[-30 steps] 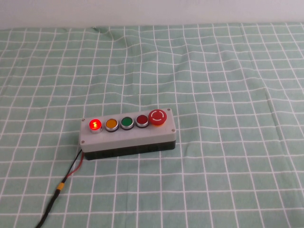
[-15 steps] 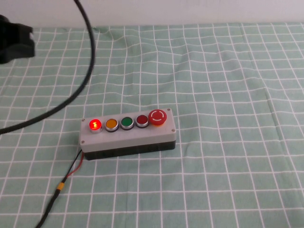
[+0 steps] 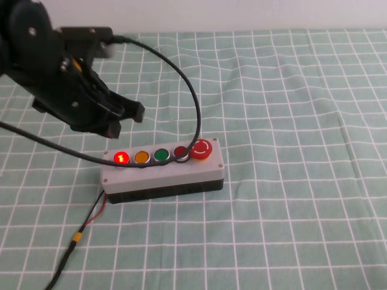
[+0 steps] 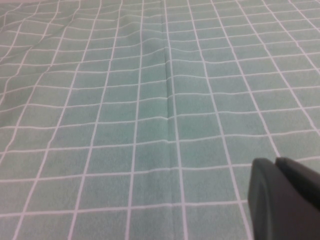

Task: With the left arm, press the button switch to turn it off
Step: Press the button to turn off

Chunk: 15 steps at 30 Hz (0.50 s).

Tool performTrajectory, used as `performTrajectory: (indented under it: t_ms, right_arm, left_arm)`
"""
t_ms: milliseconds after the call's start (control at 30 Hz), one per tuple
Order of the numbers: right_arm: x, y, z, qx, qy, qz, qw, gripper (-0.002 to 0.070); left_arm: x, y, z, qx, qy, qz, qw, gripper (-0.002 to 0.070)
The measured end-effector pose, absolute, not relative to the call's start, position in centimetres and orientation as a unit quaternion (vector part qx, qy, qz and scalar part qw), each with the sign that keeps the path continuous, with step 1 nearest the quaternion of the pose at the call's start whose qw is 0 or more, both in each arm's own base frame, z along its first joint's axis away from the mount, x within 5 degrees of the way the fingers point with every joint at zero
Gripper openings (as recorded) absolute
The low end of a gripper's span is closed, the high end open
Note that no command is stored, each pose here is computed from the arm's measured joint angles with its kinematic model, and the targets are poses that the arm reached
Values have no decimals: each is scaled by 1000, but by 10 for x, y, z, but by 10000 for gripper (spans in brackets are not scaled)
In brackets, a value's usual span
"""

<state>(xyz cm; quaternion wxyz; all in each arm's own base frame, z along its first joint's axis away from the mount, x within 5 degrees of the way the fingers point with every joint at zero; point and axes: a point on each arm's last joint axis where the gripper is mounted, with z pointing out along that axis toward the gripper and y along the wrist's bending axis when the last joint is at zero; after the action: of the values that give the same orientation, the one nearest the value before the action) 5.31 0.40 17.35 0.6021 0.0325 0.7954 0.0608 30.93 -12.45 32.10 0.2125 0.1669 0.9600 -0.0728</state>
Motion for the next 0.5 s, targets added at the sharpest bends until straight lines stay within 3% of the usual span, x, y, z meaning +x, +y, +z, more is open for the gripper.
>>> performTrajectory:
  t_ms: [500]
  right_arm:
    - [53,4,173,32,795,61,602,-16]
  left_arm:
    - [350,-139,249,144,977,-56,150,-3]
